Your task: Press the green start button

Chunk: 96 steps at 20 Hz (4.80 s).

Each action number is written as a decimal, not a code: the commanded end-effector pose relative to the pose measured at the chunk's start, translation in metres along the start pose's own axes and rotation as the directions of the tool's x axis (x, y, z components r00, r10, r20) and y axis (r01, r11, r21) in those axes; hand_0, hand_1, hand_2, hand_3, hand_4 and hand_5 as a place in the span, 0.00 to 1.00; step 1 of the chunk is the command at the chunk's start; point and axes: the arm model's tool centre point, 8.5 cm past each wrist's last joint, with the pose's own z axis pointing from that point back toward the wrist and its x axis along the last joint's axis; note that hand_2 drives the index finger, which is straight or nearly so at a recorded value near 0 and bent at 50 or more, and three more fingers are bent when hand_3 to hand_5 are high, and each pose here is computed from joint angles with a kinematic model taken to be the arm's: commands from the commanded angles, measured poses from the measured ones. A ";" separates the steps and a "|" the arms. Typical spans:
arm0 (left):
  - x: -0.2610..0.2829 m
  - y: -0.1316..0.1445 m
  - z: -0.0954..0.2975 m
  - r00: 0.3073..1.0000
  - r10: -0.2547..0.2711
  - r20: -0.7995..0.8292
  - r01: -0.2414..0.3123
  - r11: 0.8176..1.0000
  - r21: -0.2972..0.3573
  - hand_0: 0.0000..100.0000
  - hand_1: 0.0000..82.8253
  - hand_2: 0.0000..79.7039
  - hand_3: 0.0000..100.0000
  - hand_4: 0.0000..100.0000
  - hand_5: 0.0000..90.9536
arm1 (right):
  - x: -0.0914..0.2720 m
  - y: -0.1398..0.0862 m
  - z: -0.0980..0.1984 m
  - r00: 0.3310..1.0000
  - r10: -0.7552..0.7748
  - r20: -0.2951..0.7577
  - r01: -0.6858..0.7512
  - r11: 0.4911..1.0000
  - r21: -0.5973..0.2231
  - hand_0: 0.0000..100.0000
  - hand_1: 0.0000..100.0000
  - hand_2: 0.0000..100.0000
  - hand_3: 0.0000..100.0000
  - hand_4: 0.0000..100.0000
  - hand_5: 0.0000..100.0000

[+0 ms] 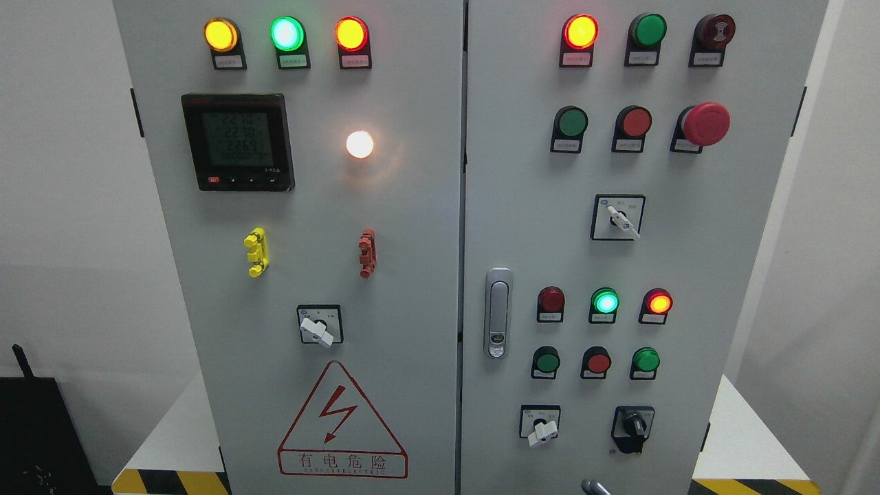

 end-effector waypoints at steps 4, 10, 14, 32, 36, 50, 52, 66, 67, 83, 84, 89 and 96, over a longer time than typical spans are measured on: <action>0.000 0.000 0.000 1.000 0.000 0.000 0.000 1.000 0.000 0.12 0.67 0.00 0.00 0.00 0.00 | -0.001 0.002 0.000 1.000 -0.002 -0.003 0.002 1.000 0.004 0.38 0.19 0.00 0.00 0.00 0.00; 0.000 0.000 0.000 1.000 0.000 0.000 0.000 1.000 0.000 0.12 0.67 0.00 0.00 0.00 0.00 | 0.002 0.002 -0.002 1.000 0.019 0.016 -0.019 1.000 0.009 0.37 0.21 0.00 0.00 0.00 0.00; 0.000 0.000 0.000 1.000 0.000 0.000 0.000 1.000 0.000 0.12 0.67 0.00 0.00 0.00 0.00 | 0.005 0.003 -0.004 0.994 0.104 0.031 -0.104 0.994 0.015 0.34 0.24 0.00 0.00 0.00 0.00; 0.000 0.000 0.000 1.000 0.000 0.000 0.000 1.000 0.000 0.12 0.67 0.00 0.00 0.00 0.00 | 0.034 0.002 -0.035 0.825 0.546 0.143 -0.545 0.837 -0.053 0.23 0.33 0.00 0.49 0.42 0.22; 0.000 0.000 0.000 1.000 0.000 0.000 0.000 1.000 0.000 0.12 0.67 0.00 0.00 0.00 0.00 | 0.037 -0.004 -0.042 0.746 0.651 0.138 -0.648 0.758 -0.076 0.42 0.32 0.00 0.52 0.50 0.31; 0.000 0.000 0.000 1.000 0.000 0.000 0.000 1.000 0.000 0.12 0.67 0.00 0.00 0.00 0.00 | 0.050 -0.015 -0.068 0.508 0.849 0.145 -0.834 0.527 -0.165 0.58 0.27 0.00 0.57 0.59 0.47; 0.000 0.000 0.000 1.000 0.000 0.000 0.000 1.000 0.000 0.12 0.67 0.00 0.00 0.00 0.00 | 0.052 -0.017 -0.070 0.481 0.866 0.137 -0.847 0.500 -0.182 0.58 0.27 0.00 0.57 0.59 0.48; 0.000 0.000 0.000 1.000 0.000 0.000 0.000 1.000 0.000 0.12 0.67 0.00 0.00 0.00 0.00 | 0.058 -0.025 -0.089 0.362 0.927 0.099 -0.899 0.376 -0.224 0.55 0.28 0.00 0.58 0.60 0.52; 0.000 0.000 0.000 1.000 0.000 0.000 0.000 1.000 0.000 0.12 0.67 0.00 0.00 0.00 0.00 | 0.059 -0.025 -0.091 0.362 0.927 0.101 -0.899 0.376 -0.226 0.55 0.28 0.00 0.58 0.60 0.52; 0.000 0.000 0.000 1.000 0.000 0.000 0.000 1.000 0.000 0.12 0.67 0.00 0.00 0.00 0.00 | 0.045 -0.020 -0.110 0.379 0.919 0.107 -0.902 0.392 -0.180 0.57 0.30 0.00 0.59 0.61 0.52; 0.000 0.000 0.000 1.000 0.000 0.000 0.000 1.000 0.000 0.12 0.67 0.00 0.00 0.00 0.00 | 0.045 -0.020 -0.110 0.378 0.920 0.108 -0.903 0.392 -0.178 0.57 0.30 0.00 0.59 0.61 0.52; 0.000 0.000 0.000 1.000 0.000 0.000 0.000 1.000 0.000 0.12 0.67 0.00 0.00 0.00 0.00 | 0.041 -0.021 -0.114 0.373 0.922 0.101 -0.907 0.386 -0.169 0.57 0.30 0.00 0.60 0.61 0.52; 0.000 0.000 0.000 1.000 0.000 0.000 0.000 1.000 0.000 0.12 0.67 0.00 0.00 0.00 0.00 | 0.041 -0.021 -0.119 0.374 0.922 0.102 -0.907 0.386 -0.169 0.58 0.30 0.00 0.60 0.61 0.52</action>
